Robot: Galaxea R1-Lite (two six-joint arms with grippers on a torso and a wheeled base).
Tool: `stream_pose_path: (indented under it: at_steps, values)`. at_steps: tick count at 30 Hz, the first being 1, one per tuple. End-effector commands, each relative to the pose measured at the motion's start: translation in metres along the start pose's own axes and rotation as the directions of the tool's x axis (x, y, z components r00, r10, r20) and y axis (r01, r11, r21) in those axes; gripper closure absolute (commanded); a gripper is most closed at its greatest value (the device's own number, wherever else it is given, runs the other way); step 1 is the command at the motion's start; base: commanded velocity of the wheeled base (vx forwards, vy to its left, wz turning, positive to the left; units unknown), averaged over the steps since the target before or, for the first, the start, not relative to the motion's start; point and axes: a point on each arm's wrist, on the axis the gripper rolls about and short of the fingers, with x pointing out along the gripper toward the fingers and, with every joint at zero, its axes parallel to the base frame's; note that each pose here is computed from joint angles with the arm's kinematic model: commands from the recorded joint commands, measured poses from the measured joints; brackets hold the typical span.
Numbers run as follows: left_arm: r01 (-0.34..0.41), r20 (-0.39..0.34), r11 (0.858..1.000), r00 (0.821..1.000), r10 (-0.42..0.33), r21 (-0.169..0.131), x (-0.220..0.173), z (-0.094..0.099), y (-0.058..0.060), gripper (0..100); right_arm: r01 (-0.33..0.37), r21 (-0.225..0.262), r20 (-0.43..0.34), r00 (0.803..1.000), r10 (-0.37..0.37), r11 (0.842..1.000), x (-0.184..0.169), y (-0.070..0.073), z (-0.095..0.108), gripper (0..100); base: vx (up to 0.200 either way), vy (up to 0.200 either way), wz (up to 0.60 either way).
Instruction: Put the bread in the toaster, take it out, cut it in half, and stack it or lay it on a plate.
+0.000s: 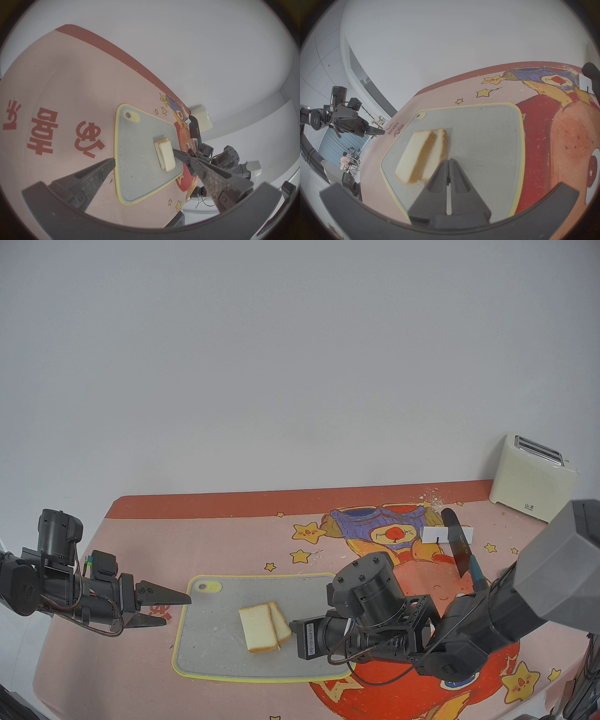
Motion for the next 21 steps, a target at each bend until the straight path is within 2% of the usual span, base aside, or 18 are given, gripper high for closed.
stream_pose_path:
  at_steps: [1, 11, 16, 21]
  values:
    - [-0.008, -0.023, 1.000, 1.000, 0.007, -0.020, 0.005, 0.000, 0.005, 0, 0.010, -0.005, -0.024, 1.000, -0.010, 1.000, 0.011, -0.001, -0.007, 100, 0.000, 0.000, 0.00]
    - [-0.011, -0.073, 0.999, 0.997, 0.008, -0.035, 0.016, -0.002, 0.008, 0, -0.021, -0.026, -0.026, 0.999, 0.020, 0.999, 0.018, 0.014, -0.011, 100, 0.000, 0.000, 0.00]
    - [-0.007, -0.093, 1.000, 0.996, 0.004, -0.027, 0.019, -0.005, 0.005, 0, -0.038, -0.036, -0.021, 0.999, 0.037, 0.999, 0.018, 0.021, -0.011, 100, 0.000, 0.000, 0.00]
    - [-0.005, -0.095, 1.000, 0.995, 0.002, -0.024, 0.019, -0.006, 0.004, 0, -0.035, -0.040, -0.030, 0.999, 0.034, 0.999, 0.023, 0.021, -0.013, 100, 0.000, 0.000, 0.00]
